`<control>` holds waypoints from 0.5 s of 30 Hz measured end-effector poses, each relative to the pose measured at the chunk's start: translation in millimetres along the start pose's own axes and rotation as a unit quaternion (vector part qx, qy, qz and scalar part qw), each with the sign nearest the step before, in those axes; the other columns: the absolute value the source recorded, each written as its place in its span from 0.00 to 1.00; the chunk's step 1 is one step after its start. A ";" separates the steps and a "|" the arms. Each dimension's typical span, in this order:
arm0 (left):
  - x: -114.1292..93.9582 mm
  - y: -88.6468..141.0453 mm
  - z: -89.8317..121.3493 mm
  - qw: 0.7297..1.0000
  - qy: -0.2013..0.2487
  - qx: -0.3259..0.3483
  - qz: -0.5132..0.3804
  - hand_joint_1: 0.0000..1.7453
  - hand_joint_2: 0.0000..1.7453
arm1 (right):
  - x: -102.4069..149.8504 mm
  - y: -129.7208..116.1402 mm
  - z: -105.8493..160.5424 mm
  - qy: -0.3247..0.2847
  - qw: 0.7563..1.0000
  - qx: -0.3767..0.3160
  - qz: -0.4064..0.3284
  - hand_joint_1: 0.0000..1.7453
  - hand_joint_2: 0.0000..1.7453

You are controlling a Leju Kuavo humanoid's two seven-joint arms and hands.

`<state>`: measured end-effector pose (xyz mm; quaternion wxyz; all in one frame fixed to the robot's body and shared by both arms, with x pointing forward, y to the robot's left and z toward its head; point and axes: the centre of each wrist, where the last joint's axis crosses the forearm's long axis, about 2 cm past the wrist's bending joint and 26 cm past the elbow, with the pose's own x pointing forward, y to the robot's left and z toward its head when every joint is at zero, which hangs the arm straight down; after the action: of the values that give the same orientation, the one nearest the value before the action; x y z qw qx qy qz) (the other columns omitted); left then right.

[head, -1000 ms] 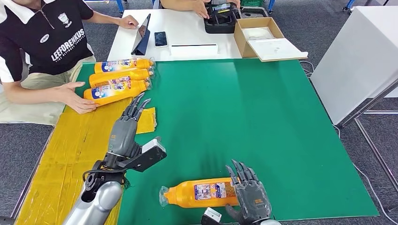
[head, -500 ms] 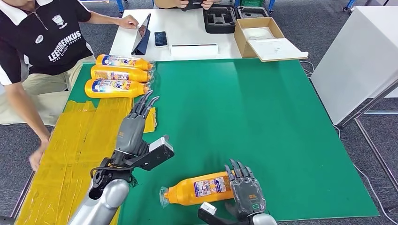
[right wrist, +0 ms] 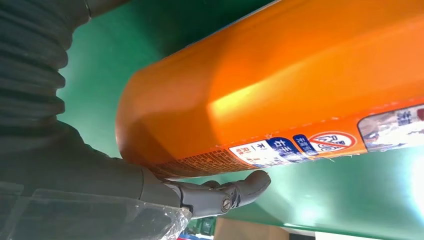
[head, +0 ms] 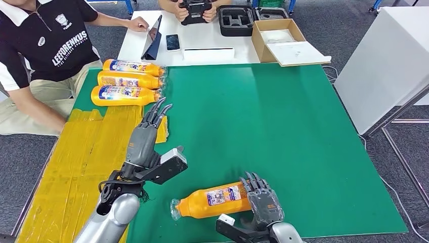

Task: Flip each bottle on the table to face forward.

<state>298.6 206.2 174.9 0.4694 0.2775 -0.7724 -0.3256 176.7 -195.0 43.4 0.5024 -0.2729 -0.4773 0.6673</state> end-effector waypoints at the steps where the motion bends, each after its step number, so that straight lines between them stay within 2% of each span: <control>1: -0.1 -0.1 0.1 1.000 -0.001 0.002 0.001 0.00 1.00 | -2.0 0.0 -1.8 0.000 1.000 0.003 0.003 0.00 1.00; 9: -1.5 -1.9 0.8 1.000 0.000 0.008 0.013 0.00 1.00 | -18.5 -2.8 -18.6 -0.007 0.999 0.020 0.043 0.00 1.00; 13: -3.2 -4.0 1.2 1.000 0.001 0.006 0.021 0.00 1.00 | -27.5 -3.4 -26.7 -0.015 0.997 0.034 0.065 0.22 1.00; 15: -4.2 -5.0 1.2 1.000 0.001 0.004 0.024 0.00 1.00 | -29.7 -2.9 -28.6 -0.017 0.996 0.042 0.073 0.22 1.00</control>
<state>299.9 206.4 168.4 0.4770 0.2613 -0.7796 -0.3106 212.3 -212.2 31.3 0.4551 -0.2737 -0.4361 0.7265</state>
